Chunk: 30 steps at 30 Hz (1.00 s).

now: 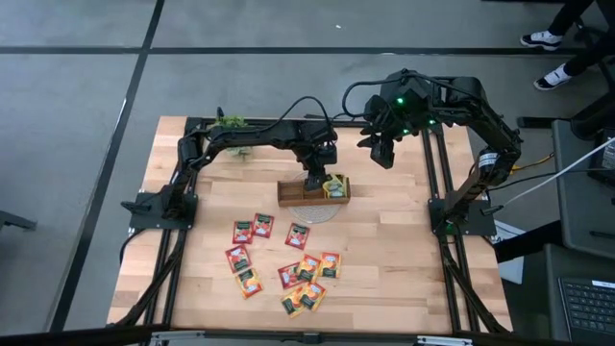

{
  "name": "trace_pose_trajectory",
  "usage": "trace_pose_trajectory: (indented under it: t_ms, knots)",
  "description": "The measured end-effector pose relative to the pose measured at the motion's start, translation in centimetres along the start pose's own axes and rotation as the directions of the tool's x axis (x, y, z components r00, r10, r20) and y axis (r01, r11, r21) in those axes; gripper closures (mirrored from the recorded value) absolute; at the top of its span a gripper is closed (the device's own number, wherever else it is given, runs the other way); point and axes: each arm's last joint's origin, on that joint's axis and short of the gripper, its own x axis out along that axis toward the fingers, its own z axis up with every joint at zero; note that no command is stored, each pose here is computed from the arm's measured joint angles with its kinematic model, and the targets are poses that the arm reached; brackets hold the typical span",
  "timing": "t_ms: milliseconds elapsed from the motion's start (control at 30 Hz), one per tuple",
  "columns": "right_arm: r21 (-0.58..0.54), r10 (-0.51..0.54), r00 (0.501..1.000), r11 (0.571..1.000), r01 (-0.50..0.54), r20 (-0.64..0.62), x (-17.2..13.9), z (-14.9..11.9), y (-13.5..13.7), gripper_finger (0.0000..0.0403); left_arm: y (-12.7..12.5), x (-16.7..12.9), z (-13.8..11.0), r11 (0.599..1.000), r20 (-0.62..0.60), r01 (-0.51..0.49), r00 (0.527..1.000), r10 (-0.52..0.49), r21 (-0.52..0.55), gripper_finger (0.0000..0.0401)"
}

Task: Pick & Place Tea
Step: Put the yellow tea bag into the right section of the wooden organizer

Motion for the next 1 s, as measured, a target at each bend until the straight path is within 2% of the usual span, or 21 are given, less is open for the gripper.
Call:
trace_pose_trajectory:
  t_ms: [567, 767, 1000]
  knots:
    - [0.000, 0.000, 1.000, 1.000, 0.000, 0.000, 0.00, 0.00, 0.00, 0.0254, 0.13, -0.03, 0.68, 1.000, 0.067, -0.013, 0.998, 0.015, -0.020, 0.0288]
    - [0.000, 0.000, 1.000, 1.000, 0.000, 0.000, 0.01, 0.00, 0.01, 0.0254, 0.41, -0.05, 0.58, 0.993, 0.045, -0.110, 0.993, 0.112, -0.046, 0.0284]
    - [0.001, 0.000, 1.000, 1.000, 0.000, -0.005, 0.01, -0.04, 0.00, 0.0254, 0.33, -0.13, 0.50, 0.991, 0.038, -0.095, 0.994, 0.099, -0.096, 0.0289]
